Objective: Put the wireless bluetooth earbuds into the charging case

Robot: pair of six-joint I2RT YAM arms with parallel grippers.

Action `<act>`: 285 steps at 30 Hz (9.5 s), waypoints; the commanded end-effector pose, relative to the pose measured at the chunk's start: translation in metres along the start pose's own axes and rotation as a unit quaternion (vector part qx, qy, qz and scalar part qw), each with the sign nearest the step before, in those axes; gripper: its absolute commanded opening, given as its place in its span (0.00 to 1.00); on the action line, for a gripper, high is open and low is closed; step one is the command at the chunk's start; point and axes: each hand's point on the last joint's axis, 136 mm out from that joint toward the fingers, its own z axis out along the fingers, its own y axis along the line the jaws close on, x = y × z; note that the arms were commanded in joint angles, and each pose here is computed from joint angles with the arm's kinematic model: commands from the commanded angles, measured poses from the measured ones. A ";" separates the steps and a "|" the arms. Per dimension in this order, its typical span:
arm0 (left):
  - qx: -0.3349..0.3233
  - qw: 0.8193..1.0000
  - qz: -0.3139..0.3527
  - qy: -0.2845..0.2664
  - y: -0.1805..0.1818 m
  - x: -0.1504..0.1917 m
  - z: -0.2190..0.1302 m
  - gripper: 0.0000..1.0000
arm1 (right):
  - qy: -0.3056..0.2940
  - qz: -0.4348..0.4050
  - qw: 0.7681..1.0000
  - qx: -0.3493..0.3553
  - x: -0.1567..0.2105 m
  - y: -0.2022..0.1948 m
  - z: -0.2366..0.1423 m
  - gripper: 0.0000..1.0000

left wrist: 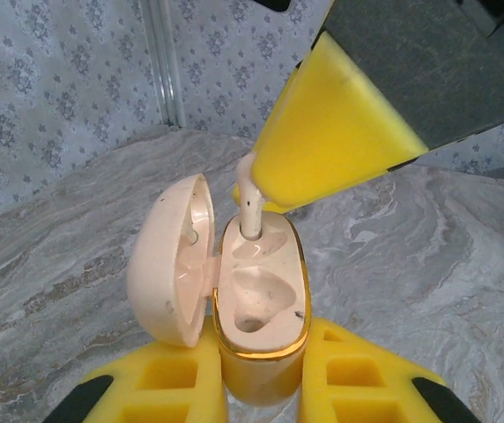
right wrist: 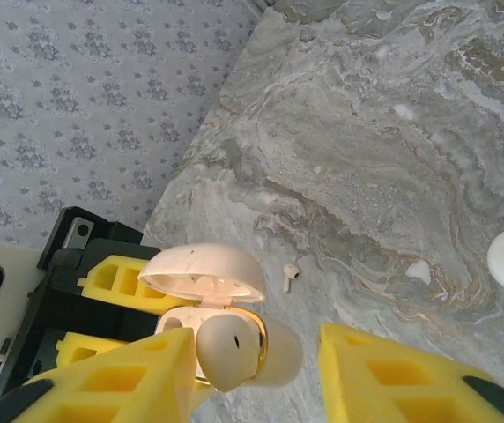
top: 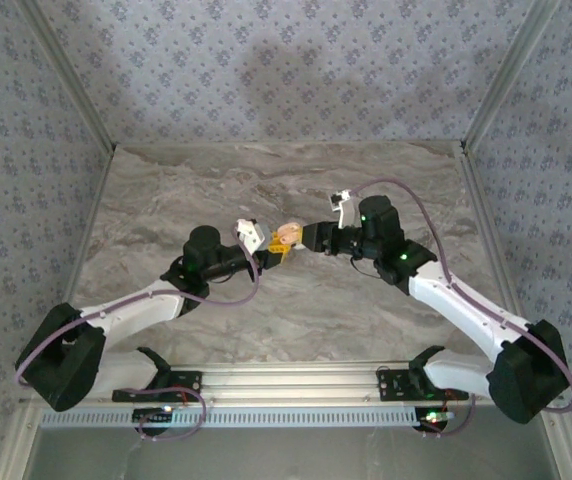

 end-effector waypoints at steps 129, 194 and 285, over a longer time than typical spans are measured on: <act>-0.011 0.999 0.037 -0.034 0.001 -0.036 -0.004 0.12 | 0.069 0.007 0.995 -0.070 -0.011 0.033 -0.011 0.27; 0.007 0.998 0.054 -0.038 -0.008 -0.042 -0.010 0.11 | 0.013 -0.495 0.866 -0.070 0.001 0.024 -0.037 0.35; -0.001 0.998 0.053 -0.026 -0.006 -0.034 -0.011 0.11 | -0.006 -0.524 0.847 -0.094 -0.003 0.048 -0.014 0.08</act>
